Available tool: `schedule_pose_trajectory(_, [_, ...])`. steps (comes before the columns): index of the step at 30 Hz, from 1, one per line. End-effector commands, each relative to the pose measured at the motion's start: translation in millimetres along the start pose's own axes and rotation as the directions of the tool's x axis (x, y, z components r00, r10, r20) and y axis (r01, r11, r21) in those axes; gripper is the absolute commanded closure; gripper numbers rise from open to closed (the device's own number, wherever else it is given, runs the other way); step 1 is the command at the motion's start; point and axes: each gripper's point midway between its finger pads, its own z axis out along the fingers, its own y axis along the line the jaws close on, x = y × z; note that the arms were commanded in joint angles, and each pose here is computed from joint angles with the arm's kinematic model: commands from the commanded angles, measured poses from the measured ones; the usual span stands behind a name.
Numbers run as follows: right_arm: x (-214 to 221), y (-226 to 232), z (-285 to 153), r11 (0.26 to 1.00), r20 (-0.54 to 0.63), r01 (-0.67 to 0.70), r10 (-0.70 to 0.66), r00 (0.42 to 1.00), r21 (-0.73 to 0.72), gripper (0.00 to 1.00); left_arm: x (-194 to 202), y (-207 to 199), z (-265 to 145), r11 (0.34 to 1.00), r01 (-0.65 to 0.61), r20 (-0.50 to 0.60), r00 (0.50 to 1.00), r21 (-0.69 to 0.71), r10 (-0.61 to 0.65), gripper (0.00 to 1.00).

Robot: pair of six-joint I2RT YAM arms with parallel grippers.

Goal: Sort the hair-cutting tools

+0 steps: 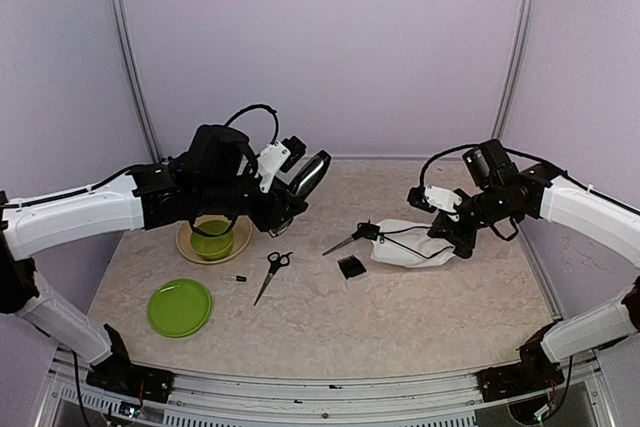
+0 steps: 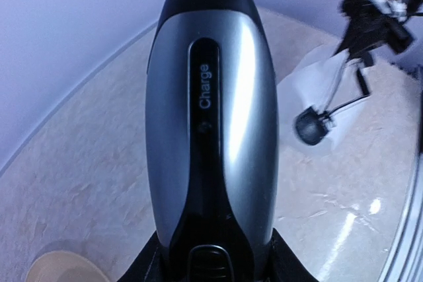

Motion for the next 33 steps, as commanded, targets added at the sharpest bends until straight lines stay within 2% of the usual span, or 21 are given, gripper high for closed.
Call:
schedule_pose_trajectory(1, [-33.4,25.9,-0.4,0.983,0.090,-0.005,0.021,0.996,-0.182,1.00,-60.3,-53.9,-67.2,0.966,-0.162,0.421,0.905,0.202,0.064,1.00])
schedule_pose_trajectory(3, [-43.5,34.3,4.3,0.971,0.109,-0.011,0.038,0.993,-0.240,1.00,-66.4,-68.2,-90.5,0.949,-0.214,0.517,0.854,0.230,0.068,1.00])
schedule_pose_trajectory(5, [-50.2,45.7,11.6,0.953,0.116,-0.009,0.047,0.992,-0.303,1.00,-68.5,-83.0,-101.9,0.925,-0.262,0.560,0.826,0.277,0.066,1.00])
schedule_pose_trajectory(9, [-58.5,67.5,23.9,0.916,0.120,0.010,0.041,0.992,-0.400,1.00,-65.9,-122.7,-94.2,0.859,-0.341,0.559,0.826,0.383,0.079,1.00])
schedule_pose_trajectory(14, [-65.1,94.8,40.3,0.873,0.114,0.059,-0.004,0.994,-0.484,1.00,-64.7,-173.9,-74.3,0.780,-0.437,0.571,0.811,0.448,0.126,1.00])
schedule_pose_trajectory(18, [-73.3,104.7,45.9,0.832,0.130,0.059,0.016,0.991,-0.551,1.00,-57.9,-201.3,-53.6,0.717,-0.471,0.565,0.815,0.514,0.130,1.00])
schedule_pose_trajectory(22, [-75.6,111.5,46.9,0.812,0.131,0.063,0.017,0.991,-0.580,1.00,-42.1,-214.2,-24.1,0.696,-0.501,0.541,0.819,0.514,0.189,1.00])
schedule_pose_trajectory(27, [-74.2,116.3,44.0,0.804,0.132,0.064,0.018,0.991,-0.591,1.00,-28.8,-227.8,3.6,0.699,-0.574,0.527,0.786,0.426,0.323,1.00])
schedule_pose_trajectory(33, [-70.1,119.5,42.8,0.806,0.127,0.065,0.013,0.992,-0.588,1.00,-32.9,-237.9,10.8,0.681,-0.594,0.541,0.772,0.429,0.332,1.00])
